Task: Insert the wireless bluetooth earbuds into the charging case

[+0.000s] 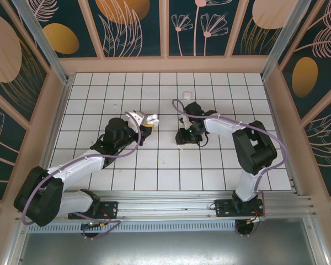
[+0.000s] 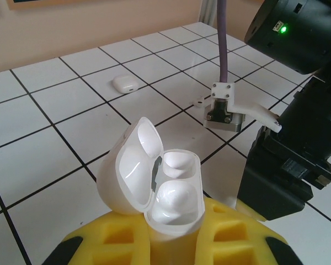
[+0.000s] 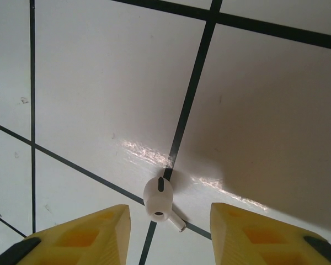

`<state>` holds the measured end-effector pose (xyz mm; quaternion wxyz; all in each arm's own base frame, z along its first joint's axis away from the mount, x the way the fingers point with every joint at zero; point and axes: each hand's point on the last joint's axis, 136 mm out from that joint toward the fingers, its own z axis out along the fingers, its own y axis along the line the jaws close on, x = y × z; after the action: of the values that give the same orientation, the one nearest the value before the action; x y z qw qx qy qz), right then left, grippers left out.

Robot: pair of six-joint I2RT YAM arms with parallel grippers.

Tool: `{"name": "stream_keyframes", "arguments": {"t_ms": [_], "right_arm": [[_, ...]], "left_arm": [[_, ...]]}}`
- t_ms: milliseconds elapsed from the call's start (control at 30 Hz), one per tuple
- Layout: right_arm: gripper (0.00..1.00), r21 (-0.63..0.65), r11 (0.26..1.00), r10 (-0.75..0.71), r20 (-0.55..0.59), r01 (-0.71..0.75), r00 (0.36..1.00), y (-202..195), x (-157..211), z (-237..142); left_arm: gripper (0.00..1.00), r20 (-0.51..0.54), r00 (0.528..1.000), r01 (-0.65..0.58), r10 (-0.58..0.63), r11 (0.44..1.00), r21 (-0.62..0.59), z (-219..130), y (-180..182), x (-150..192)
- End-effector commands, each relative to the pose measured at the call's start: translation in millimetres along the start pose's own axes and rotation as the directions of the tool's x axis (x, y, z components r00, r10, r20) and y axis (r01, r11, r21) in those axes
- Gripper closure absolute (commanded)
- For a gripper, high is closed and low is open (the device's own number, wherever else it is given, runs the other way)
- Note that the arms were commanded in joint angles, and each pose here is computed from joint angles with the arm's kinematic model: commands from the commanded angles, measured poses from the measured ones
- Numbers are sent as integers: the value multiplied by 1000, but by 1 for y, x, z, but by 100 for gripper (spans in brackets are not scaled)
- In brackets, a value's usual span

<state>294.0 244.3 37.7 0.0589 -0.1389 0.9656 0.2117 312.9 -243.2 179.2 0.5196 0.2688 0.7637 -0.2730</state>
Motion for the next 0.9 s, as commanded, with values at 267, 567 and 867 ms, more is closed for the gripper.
{"name": "stream_keyframes", "arguments": {"t_ms": [267, 567, 867], "right_arm": [[64, -9, 998, -65, -63, 65, 996, 15, 3, 17], [78, 19, 998, -51, -79, 53, 996, 8, 10, 18], [88, -9, 1000, -12, -24, 12, 1000, 10, 3, 7]], "left_arm": [[100, -2, 1000, 19, -19, 1000, 7, 2, 0, -4], [100, -11, 1000, 17, -17, 1000, 2, 2, 0, -2], [100, -15, 1000, 15, -15, 1000, 7, 3, 0, -1]]}}
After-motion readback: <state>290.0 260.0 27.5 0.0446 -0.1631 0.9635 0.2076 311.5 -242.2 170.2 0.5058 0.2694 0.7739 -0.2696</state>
